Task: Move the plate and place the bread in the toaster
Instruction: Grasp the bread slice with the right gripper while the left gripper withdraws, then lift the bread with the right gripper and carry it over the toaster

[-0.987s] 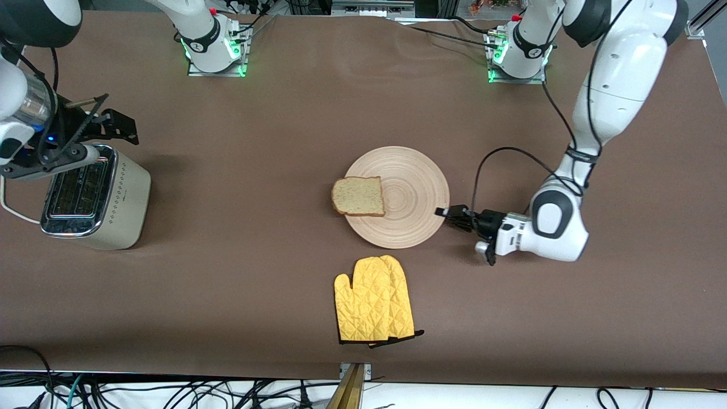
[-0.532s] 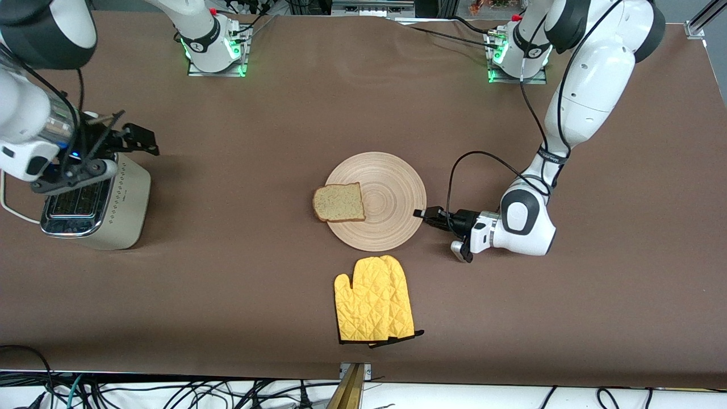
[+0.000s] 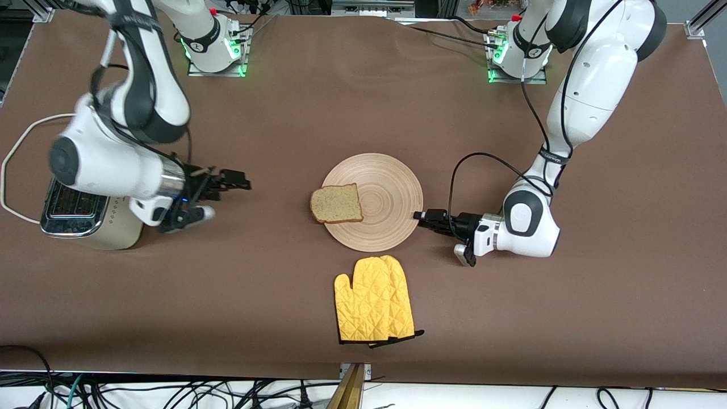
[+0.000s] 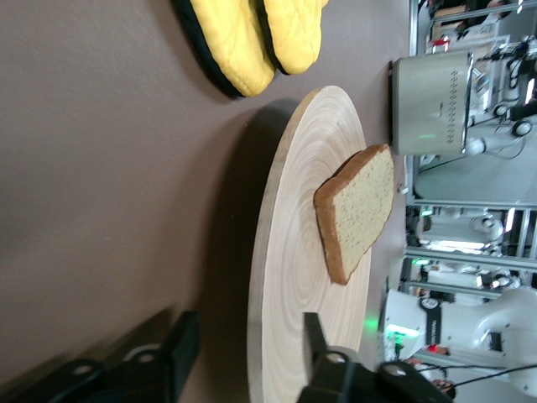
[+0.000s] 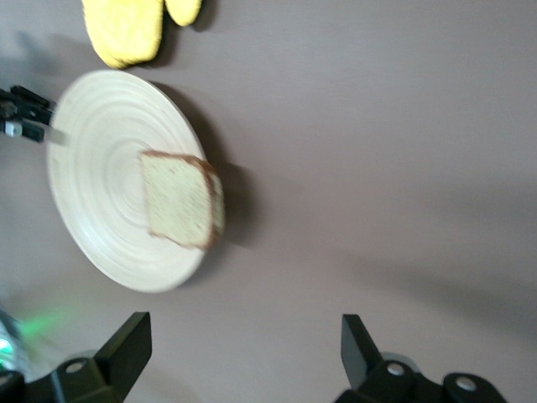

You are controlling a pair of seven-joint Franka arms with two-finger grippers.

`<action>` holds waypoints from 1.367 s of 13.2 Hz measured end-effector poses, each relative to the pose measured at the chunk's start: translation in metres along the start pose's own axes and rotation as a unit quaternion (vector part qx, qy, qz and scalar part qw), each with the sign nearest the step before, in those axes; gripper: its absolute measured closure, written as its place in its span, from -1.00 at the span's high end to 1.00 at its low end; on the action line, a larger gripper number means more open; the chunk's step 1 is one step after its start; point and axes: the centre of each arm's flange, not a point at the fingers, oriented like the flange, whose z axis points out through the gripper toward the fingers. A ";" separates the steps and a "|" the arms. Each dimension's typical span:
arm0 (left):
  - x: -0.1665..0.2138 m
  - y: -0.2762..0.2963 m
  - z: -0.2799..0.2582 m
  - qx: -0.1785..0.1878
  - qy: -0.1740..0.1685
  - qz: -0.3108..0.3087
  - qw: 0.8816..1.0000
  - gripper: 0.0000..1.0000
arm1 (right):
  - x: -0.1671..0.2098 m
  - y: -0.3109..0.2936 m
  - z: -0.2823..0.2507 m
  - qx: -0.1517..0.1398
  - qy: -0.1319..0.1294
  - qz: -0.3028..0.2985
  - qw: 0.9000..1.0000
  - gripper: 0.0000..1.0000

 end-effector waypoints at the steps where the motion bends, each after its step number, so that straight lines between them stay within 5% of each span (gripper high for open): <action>1: 0.000 0.002 -0.019 0.019 -0.013 0.015 1.000 0.50 | 0.008 -0.004 0.024 0.012 0.007 0.009 1.000 1.00; 4: -0.014 0.003 -0.106 0.074 -0.062 0.045 0.994 1.00 | 0.021 -0.025 0.096 0.024 0.034 0.022 0.999 1.00; 8: -0.046 0.026 -0.224 0.173 -0.125 0.067 0.975 1.00 | 0.023 -0.035 0.177 0.056 0.053 0.039 0.996 0.97; 11: -0.056 0.097 -0.282 0.292 -0.163 0.068 0.940 1.00 | 0.022 -0.032 0.192 0.053 0.049 0.041 0.997 0.83; 14: -0.070 0.194 -0.313 0.385 -0.143 -0.014 0.912 1.00 | 0.022 -0.031 0.192 0.059 0.050 0.047 0.996 0.15; 18: -0.084 0.323 -0.298 0.508 -0.085 -0.057 0.856 1.00 | 0.021 -0.029 0.190 0.068 0.047 0.054 0.995 -0.68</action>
